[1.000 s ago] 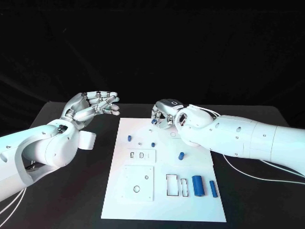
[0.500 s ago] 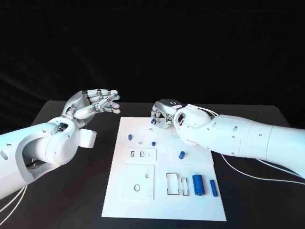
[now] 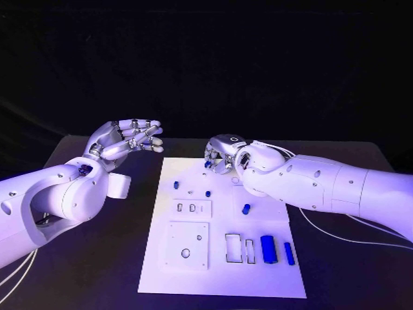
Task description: Assemble the parts on the task board
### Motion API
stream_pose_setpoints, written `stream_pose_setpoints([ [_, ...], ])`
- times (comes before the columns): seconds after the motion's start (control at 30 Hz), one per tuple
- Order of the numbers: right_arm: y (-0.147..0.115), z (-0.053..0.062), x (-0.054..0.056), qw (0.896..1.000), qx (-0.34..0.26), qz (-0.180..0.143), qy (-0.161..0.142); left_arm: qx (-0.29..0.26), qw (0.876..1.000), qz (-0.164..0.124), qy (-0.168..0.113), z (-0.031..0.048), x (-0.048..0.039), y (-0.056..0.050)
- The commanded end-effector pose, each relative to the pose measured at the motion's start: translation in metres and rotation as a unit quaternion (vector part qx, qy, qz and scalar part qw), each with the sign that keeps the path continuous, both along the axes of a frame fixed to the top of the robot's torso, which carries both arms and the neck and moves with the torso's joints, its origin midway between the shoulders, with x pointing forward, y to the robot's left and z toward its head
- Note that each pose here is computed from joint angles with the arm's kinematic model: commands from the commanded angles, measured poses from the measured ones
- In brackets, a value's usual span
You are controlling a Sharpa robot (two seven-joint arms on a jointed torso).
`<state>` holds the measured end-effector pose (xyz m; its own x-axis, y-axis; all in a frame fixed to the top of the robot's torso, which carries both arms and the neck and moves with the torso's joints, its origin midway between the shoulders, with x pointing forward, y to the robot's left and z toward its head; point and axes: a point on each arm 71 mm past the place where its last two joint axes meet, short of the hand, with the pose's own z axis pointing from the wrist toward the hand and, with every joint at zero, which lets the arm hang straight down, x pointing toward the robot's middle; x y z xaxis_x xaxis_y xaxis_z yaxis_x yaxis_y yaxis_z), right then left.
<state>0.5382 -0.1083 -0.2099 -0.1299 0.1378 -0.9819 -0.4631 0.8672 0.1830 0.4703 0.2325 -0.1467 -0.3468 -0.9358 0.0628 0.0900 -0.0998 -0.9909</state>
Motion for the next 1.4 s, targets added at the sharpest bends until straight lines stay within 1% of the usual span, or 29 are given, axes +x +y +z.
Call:
stream_pose_setpoints([
  [0.03, 0.001, 0.000, -0.001, 1.000, 0.002, 0.008, -0.005, -0.006, 1.000, -0.010, -0.002, 0.0018, -0.0005, -0.002],
  [0.2, -0.004, 0.002, -0.003, 1.000, 0.011, 0.009, -0.014, -0.005, 1.000, -0.009, -0.002, 0.0018, -0.0004, -0.001],
  [0.33, -0.015, 0.006, -0.008, 1.000, 0.016, 0.007, -0.018, -0.005, 1.000, -0.008, -0.002, 0.0018, -0.0003, -0.001],
  [0.4, -0.028, 0.011, -0.012, 0.999, 0.028, 0.001, -0.023, -0.005, 1.000, -0.007, -0.002, 0.0017, -0.0003, 0.000],
  [0.53, -0.057, 0.026, -0.018, 0.997, 0.066, -0.023, -0.034, -0.004, 1.000, -0.005, -0.001, 0.0016, -0.0003, 0.003],
  [0.63, -0.078, 0.034, -0.023, 0.995, 0.088, -0.043, -0.029, -0.003, 1.000, -0.004, -0.001, 0.0015, -0.0002, 0.003],
  [0.7, -0.090, 0.036, -0.025, 0.994, 0.096, -0.057, -0.018, -0.003, 1.000, -0.003, -0.001, 0.0013, 0.0002, 0.004],
  [0.8, -0.106, 0.035, -0.027, 0.992, 0.102, -0.077, 0.008, -0.003, 1.000, -0.003, -0.001, 0.0010, 0.0007, 0.004],
  [0.87, -0.115, 0.033, -0.028, 0.990, 0.101, -0.090, 0.031, -0.003, 1.000, -0.003, 0.000, 0.0007, 0.0011, 0.004],
  [1.03, -0.129, 0.027, -0.026, 0.988, 0.090, -0.107, 0.070, -0.004, 1.000, -0.004, 0.000, 0.0003, 0.0017, 0.003],
  [1.13, -0.133, 0.022, -0.024, 0.986, 0.082, -0.113, 0.086, -0.004, 1.000, -0.005, 0.000, 0.0002, 0.0019, 0.003],
  [1.23, -0.134, 0.014, -0.023, 0.985, 0.074, -0.117, 0.103, -0.004, 1.000, -0.005, 0.001, 0.0001, 0.0020, 0.003],
  [1.4, -0.134, 0.007, -0.023, 0.984, 0.067, -0.119, 0.118, -0.004, 1.000, -0.005, 0.001, 0.0000, 0.0020, 0.003],
])
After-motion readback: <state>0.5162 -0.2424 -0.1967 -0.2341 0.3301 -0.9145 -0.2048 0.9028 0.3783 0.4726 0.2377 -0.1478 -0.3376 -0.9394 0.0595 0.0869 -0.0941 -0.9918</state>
